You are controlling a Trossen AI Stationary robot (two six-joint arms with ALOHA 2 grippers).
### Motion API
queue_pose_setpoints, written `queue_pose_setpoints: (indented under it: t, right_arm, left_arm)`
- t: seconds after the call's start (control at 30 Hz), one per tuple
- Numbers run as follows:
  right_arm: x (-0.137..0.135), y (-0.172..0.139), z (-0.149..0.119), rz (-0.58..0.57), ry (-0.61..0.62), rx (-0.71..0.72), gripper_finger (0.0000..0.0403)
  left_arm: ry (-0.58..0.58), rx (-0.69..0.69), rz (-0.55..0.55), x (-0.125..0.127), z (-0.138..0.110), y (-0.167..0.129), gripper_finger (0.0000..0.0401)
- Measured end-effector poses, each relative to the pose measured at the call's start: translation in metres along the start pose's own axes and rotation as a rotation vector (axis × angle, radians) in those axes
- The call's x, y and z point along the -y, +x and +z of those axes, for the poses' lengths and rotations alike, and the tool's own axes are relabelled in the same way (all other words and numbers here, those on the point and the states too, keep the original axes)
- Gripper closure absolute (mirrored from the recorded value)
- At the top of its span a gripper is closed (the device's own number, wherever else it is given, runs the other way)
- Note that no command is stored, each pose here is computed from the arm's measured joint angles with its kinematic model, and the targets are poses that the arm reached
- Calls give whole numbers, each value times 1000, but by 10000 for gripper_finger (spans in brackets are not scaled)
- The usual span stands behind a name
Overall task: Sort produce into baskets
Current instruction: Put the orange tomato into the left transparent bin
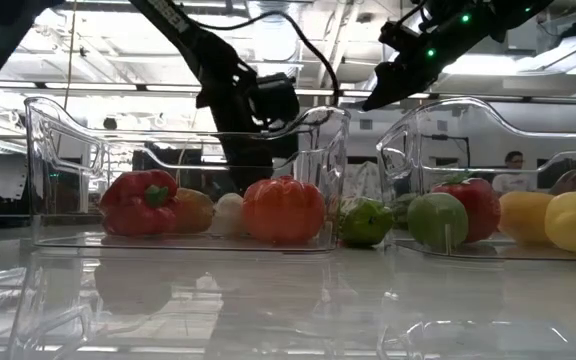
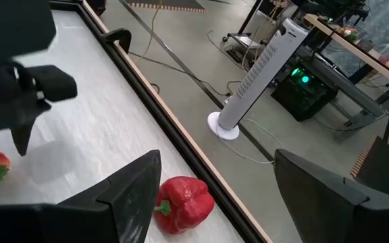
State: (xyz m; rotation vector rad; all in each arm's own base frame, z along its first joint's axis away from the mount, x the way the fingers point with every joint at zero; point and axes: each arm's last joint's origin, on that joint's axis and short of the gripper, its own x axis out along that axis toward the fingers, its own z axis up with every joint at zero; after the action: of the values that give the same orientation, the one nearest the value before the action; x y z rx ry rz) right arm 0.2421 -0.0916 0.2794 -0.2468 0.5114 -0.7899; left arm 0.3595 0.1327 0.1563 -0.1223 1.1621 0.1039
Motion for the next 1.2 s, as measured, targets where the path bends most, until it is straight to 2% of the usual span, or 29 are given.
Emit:
queue_pose_setpoints:
  t: [0.33,0.43,0.7,0.83,0.93,1.07,1.13,1.2]
  right_arm:
    - [0,0,0,0,0,0,90]
    - [0,0,0,0,0,0,90]
    - [0,0,0,0,0,0,90]
    - [0,0,0,0,-1,0,90]
    - [0,0,0,0,-5,0,90]
    - [0,0,0,0,-8,0,90]
    - [0,0,0,-1,-9,-1,90]
    - [0,0,0,-1,-9,0,90]
  left_arm:
    - [81,7,80,9,4,10,154]
    - [74,12,76,10,5,10,184]
    - [-9,3,70,10,3,9,309]
    - [-40,-16,68,10,4,4,327]
    - [-42,-30,86,10,13,-17,316]
    - [-59,5,166,12,29,-66,310]
    - [-95,55,168,17,35,-93,311]
    - [-129,138,115,27,40,-121,312]
